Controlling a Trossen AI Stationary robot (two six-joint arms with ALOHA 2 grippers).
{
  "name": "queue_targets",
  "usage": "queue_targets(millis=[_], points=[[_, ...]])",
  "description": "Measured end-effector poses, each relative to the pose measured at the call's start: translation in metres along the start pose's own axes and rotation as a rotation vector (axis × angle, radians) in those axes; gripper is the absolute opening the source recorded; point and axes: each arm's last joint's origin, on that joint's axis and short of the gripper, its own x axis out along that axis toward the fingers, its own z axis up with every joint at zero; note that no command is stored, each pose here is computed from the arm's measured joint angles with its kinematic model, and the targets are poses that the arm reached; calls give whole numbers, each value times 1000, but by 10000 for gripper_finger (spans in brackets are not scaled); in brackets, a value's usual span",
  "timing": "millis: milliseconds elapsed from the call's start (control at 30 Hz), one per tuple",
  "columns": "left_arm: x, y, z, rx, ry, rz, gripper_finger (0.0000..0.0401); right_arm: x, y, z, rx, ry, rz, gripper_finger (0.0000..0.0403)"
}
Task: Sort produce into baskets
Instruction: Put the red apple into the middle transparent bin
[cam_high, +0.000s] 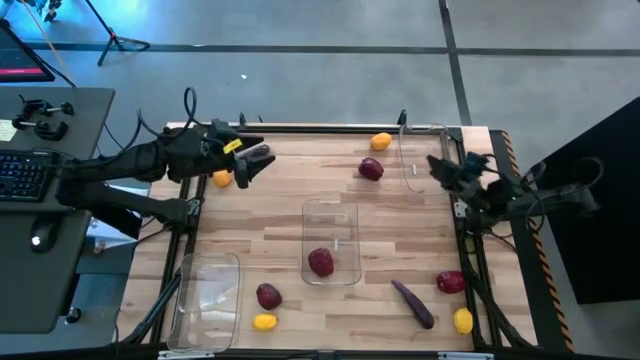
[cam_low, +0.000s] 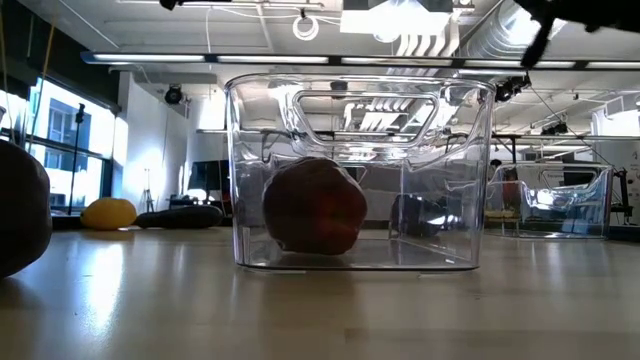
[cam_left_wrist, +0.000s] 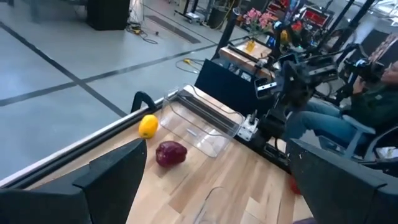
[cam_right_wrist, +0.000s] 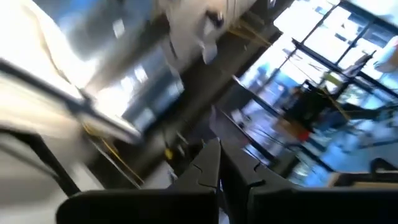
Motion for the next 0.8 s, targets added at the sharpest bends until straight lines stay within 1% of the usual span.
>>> queue_targets(millis=[100,167,233,300,333,433,467,533,600,667,733,800], points=[[0,0,0,22,4,2,372,33,12,-11,-192,130,-18,0],[0,0,-1,26,8,4,372,53,15,-22,-294,218,-70,0],[0,1,-2,22,19,9,372,68,17,-31,-332,300,-142,0],[0,2,-4,10,41,18,372,80,20,-37,-308,416,-210,0],[0,2,-5,3,51,23,372,84,21,-39,-299,499,-244,0],[0,4,-9,-10,84,40,372,83,21,-46,-305,842,-366,0],[0,4,-9,-14,92,44,372,80,21,-46,-283,950,-426,0],[0,5,-10,-15,98,47,372,74,23,-44,-211,1096,-558,0],[0,5,-10,-15,98,47,372,68,25,-44,-144,1184,-672,0],[0,5,-10,-14,99,47,372,60,24,-45,-121,1256,-753,0],[0,5,-10,-14,99,48,372,55,24,-46,-84,1268,-823,0],[0,5,-10,-14,100,48,372,55,23,-47,-39,1243,-885,0]])
